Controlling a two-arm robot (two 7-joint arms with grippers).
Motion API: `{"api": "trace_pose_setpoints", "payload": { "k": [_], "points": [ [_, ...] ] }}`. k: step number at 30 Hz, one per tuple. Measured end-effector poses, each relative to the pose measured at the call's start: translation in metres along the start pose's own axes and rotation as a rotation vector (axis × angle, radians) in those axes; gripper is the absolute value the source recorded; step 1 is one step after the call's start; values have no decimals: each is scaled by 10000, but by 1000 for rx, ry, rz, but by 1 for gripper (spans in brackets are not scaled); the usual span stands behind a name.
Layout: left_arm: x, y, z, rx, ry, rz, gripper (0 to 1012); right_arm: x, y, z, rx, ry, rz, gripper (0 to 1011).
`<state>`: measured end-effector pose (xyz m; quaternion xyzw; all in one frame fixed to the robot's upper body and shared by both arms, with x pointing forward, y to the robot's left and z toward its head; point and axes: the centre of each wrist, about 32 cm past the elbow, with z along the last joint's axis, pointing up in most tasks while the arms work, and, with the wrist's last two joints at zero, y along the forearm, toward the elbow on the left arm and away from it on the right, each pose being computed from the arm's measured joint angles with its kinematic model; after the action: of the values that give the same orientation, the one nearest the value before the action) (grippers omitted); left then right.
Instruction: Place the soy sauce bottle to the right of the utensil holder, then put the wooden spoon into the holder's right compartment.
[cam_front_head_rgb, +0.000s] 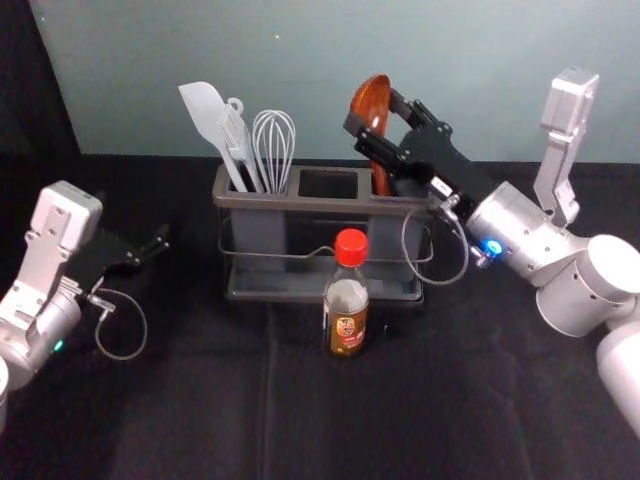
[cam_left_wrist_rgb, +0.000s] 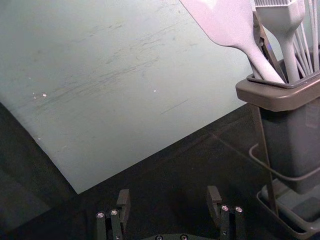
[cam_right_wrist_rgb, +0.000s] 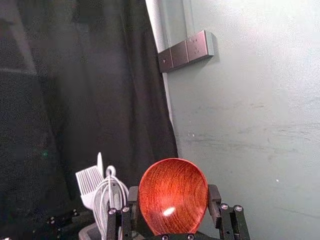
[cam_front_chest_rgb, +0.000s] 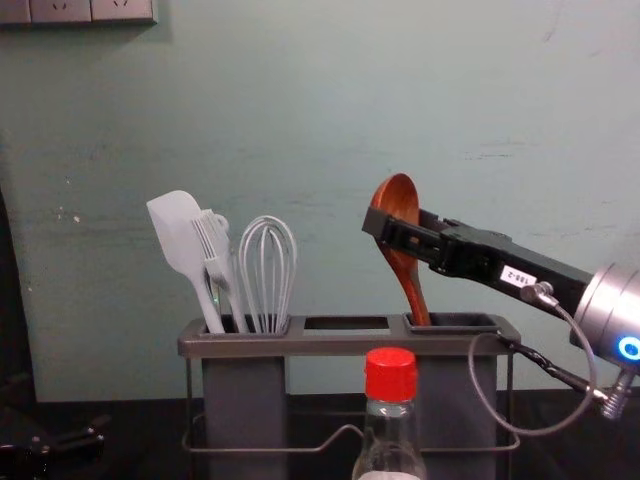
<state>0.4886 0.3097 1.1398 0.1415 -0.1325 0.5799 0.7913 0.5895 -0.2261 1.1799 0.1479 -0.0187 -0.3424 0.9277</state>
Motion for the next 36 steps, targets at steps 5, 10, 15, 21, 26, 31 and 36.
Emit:
{"api": "trace_pose_setpoints", "payload": {
  "k": [5, 10, 15, 21, 26, 31, 36],
  "points": [
    [0, 0, 0, 0, 0, 0, 1005, -24, -58, 8, -10, -3, -3, 836],
    [0, 0, 0, 0, 0, 0, 1005, -54, -117, 10, -17, -4, -8, 836],
    [0, 0, 0, 0, 0, 0, 1005, -84, -196, 11, -22, -6, -13, 836],
    [0, 0, 0, 0, 0, 0, 1005, -105, -276, 11, -26, -11, -28, 836],
    [0, 0, 0, 0, 0, 0, 1005, -121, -308, 24, -32, -15, -38, 836],
    [0, 0, 0, 0, 0, 0, 1005, -121, -306, 22, -31, -14, -38, 836],
    [0, 0, 0, 0, 0, 0, 1005, -119, -304, 19, -31, -14, -37, 838]
  ]
}}
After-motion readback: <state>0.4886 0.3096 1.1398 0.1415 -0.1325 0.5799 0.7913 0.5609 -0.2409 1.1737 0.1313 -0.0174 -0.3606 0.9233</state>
